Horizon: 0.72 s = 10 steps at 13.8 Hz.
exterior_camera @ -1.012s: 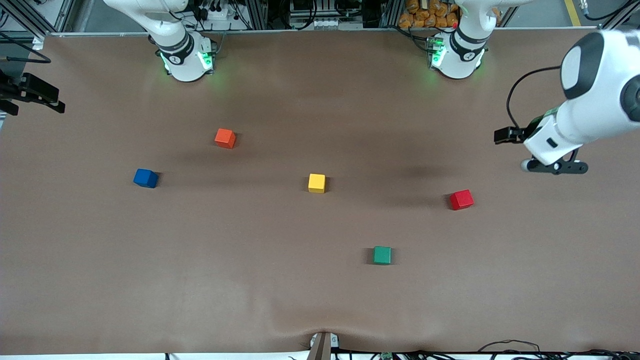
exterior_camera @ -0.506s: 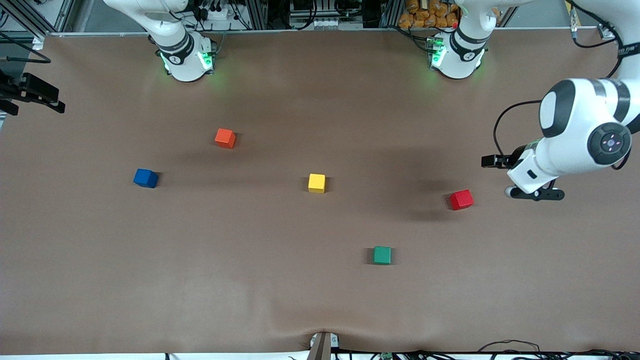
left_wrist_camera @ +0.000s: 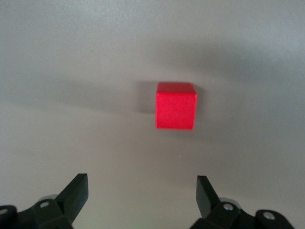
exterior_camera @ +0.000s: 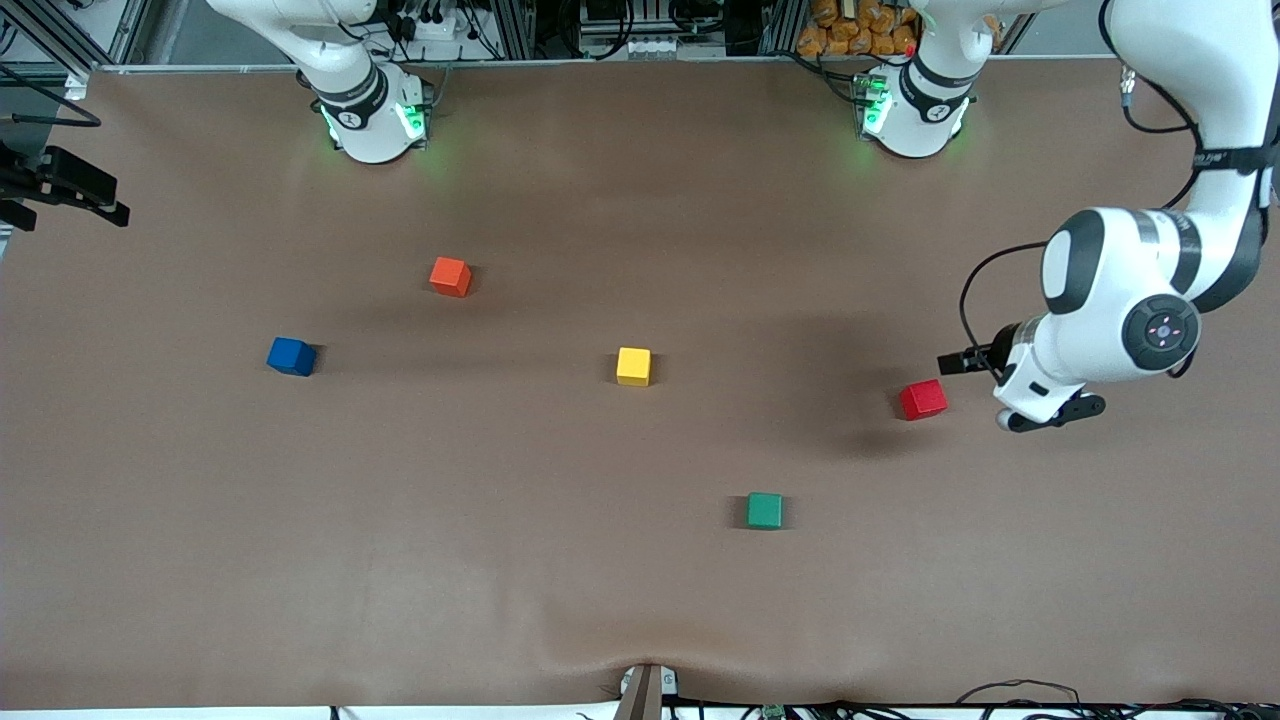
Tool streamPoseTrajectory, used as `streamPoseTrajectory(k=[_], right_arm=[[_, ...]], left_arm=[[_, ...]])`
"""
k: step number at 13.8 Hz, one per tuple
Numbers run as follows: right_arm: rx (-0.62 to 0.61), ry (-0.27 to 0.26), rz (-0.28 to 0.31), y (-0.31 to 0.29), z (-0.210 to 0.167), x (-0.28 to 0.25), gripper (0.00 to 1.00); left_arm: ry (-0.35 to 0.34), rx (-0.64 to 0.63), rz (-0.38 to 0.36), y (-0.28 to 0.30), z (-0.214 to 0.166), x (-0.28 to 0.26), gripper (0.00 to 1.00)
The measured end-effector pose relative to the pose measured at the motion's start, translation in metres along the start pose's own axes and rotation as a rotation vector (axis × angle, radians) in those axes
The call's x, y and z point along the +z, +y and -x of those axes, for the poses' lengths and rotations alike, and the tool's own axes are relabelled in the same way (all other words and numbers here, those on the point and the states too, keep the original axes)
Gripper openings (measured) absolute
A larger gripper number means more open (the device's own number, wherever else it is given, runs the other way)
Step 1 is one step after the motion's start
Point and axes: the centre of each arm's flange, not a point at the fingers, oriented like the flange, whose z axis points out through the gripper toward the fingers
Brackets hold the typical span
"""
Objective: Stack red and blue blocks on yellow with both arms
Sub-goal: 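Move the open left gripper over the red cube and lower it, then close the left gripper on the red cube and lift it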
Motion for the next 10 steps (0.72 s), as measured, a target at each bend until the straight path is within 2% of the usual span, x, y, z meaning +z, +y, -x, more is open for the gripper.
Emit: streamPoseTrajectory(k=[4, 10], right_arm=[[0.0, -0.001, 0.0, 0.0, -0.001, 0.001, 1.0], [0.0, -0.002, 0.0, 0.0, -0.001, 0.001, 1.0]], left_arm=[[0.017, -0.046, 0.017, 0.008, -0.014, 0.03, 1.0], [-0.012, -0.044, 0.014, 0.012, -0.02, 0.066, 1.0]])
